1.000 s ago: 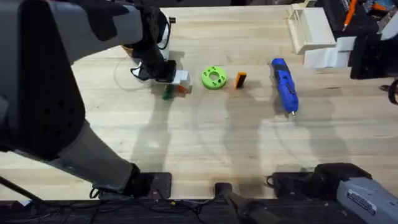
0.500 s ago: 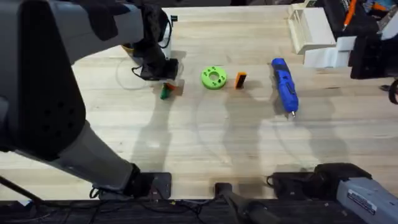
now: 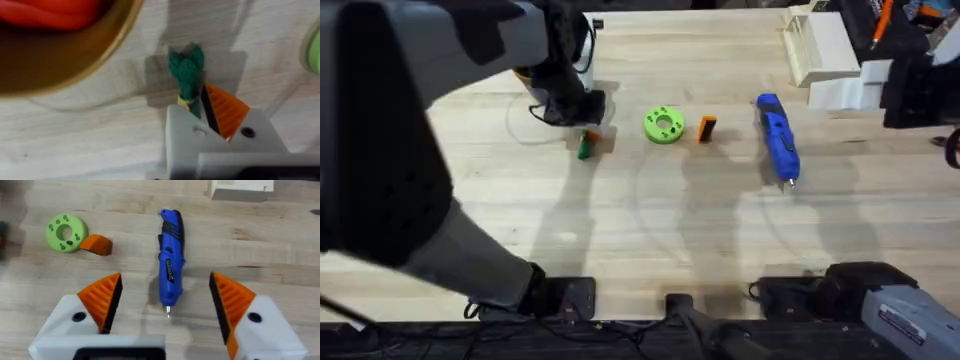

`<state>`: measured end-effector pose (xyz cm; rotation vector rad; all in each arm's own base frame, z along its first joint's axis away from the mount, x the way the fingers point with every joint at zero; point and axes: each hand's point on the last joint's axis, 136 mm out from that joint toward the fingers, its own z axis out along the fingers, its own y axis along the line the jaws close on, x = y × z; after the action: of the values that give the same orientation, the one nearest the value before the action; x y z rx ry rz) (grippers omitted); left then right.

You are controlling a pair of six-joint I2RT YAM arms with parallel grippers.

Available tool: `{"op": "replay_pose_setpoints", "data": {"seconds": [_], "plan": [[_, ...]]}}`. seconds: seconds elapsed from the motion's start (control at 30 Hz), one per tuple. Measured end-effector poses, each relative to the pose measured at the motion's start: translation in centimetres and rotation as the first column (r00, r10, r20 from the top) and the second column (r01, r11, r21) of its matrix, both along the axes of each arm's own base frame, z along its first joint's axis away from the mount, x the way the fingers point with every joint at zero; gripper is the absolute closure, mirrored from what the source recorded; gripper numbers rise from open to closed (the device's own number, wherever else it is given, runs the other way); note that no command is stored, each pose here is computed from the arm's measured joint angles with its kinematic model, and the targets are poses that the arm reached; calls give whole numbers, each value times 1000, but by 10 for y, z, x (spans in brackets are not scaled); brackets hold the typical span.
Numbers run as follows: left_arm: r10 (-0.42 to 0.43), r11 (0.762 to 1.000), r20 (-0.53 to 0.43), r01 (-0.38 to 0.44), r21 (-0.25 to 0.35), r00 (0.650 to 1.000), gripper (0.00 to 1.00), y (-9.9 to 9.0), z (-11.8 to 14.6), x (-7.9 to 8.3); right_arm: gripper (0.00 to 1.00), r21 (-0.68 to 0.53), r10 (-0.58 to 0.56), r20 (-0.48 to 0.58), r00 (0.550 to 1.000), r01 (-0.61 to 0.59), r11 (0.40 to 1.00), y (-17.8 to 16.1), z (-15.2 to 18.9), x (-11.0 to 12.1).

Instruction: Pick up the gripper from the table and insert it into the empty holder that is missing its gripper. Then pick up a screw, insert it into the mounting hole, and use the screwdriver to tighten it. Finally, clean up the table by picking up the vegetable and placing it into the bucket.

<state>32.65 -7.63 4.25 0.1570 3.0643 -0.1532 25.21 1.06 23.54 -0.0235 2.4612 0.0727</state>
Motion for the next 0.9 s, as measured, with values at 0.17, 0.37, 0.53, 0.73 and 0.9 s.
{"op": "replay_pose_setpoints", "data": {"seconds": [0.17,0.37,0.53,0.73,0.9], "plan": [[9,1000,170,-5,-24,985,989,0,65,10,8,0,0,0,1000,0,1000,0,0,0],[35,999,438,-29,-20,898,989,13,164,17,8,0,0,0,1000,0,1000,0,0,0],[46,997,515,-69,26,856,989,32,196,17,9,0,0,0,1000,0,1000,0,0,0],[61,989,509,-122,87,859,989,53,192,20,8,0,0,0,1000,0,1000,0,0,0],[74,986,509,-138,90,858,989,59,192,20,8,0,0,0,1000,0,1000,0,0,0]]}}
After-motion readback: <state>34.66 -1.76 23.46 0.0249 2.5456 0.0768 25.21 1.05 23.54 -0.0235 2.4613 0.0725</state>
